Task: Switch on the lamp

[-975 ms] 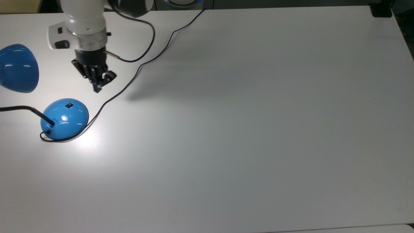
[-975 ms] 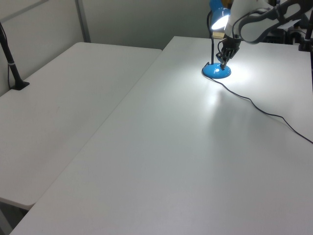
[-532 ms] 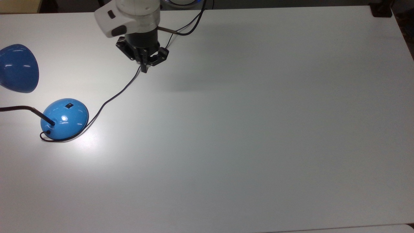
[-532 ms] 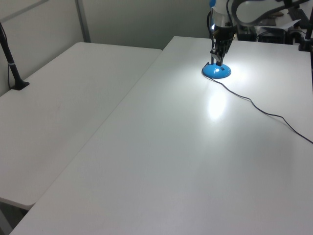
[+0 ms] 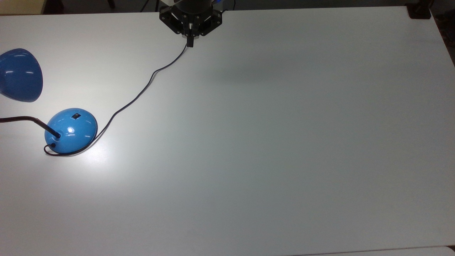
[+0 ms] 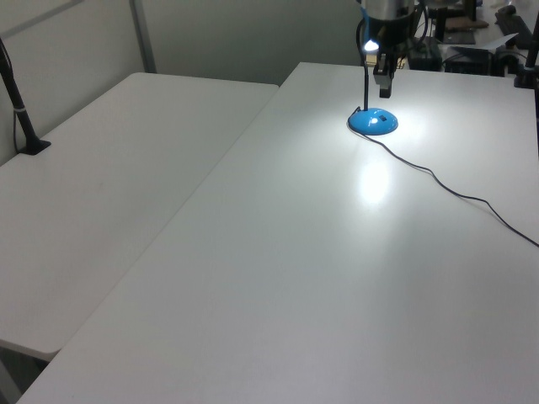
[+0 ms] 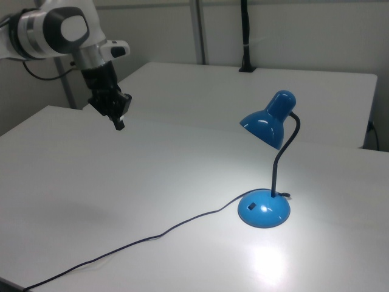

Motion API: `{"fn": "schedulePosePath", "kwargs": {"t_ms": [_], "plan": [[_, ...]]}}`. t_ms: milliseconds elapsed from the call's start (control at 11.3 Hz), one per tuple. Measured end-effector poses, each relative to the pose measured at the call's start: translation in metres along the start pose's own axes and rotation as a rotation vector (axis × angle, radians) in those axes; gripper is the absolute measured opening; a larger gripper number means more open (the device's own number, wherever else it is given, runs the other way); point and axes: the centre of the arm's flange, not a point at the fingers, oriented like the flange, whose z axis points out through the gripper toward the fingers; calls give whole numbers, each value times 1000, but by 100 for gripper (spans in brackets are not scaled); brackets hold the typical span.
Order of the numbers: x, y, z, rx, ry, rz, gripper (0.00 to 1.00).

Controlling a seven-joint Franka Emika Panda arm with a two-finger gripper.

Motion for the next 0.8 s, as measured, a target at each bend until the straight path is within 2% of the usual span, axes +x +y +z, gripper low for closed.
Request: {"fn": "schedulePosePath", "kwargs": {"t_ms": [177,443,709,798], "plan": [[-11,5,-20,8,14,-22,1],[-15,9,-22,67,3,-32,1],[-19,11,-19,73,-28,-27,5],[-21,12,-18,75,-47,-25,12]]}}
